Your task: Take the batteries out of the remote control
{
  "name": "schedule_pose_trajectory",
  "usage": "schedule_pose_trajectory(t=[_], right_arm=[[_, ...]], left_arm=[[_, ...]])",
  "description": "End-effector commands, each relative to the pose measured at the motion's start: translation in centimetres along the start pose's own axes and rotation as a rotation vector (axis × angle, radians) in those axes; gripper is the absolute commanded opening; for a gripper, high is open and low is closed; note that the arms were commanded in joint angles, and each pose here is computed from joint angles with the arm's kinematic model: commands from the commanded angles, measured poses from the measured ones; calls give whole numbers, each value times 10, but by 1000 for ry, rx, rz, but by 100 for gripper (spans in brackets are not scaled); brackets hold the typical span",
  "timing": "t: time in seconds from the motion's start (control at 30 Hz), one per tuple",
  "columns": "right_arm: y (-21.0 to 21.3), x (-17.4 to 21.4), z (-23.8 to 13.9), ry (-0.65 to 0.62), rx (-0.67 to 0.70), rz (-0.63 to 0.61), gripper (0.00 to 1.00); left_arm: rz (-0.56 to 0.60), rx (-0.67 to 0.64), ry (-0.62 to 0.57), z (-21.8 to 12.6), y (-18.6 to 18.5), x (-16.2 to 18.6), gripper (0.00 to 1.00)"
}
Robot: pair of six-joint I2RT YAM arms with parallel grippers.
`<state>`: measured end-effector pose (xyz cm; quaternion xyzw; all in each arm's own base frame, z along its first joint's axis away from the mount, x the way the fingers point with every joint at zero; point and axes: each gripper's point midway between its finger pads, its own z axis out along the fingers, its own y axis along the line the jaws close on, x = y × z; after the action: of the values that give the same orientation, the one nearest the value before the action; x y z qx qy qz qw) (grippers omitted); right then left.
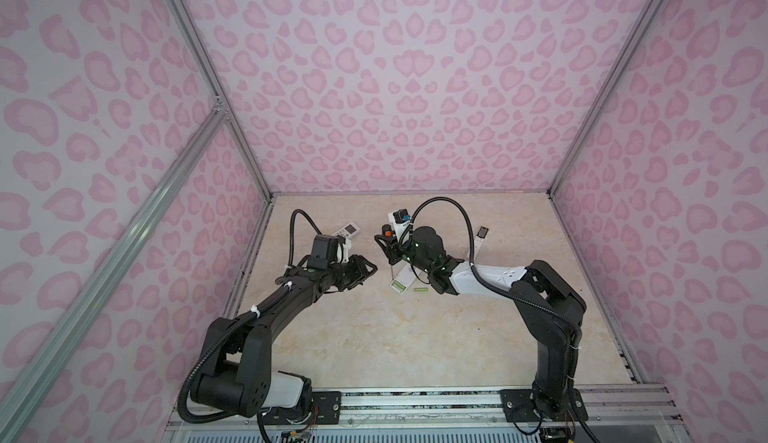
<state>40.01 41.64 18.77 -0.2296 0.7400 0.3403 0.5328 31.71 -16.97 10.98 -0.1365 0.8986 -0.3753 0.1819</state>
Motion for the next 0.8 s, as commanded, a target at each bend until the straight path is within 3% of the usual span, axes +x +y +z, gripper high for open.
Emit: schedule_pose_trajectory(t=[0.0,0.37,0.73,0.77], right_arm=[[7,2,6,7,-47,-44,0],[2,10,16,-3,-47,-78,0],[2,1,-3,-70,-39,-72,0],[0,0,-5,-73,-28,-70,0]], left_arm=[[-29,6,-14,-1,7,8,47],[-182,100,45,25,23,32,40],[-180,130,73,45,6,40,37],[-181,128,76,46,5,41,33]])
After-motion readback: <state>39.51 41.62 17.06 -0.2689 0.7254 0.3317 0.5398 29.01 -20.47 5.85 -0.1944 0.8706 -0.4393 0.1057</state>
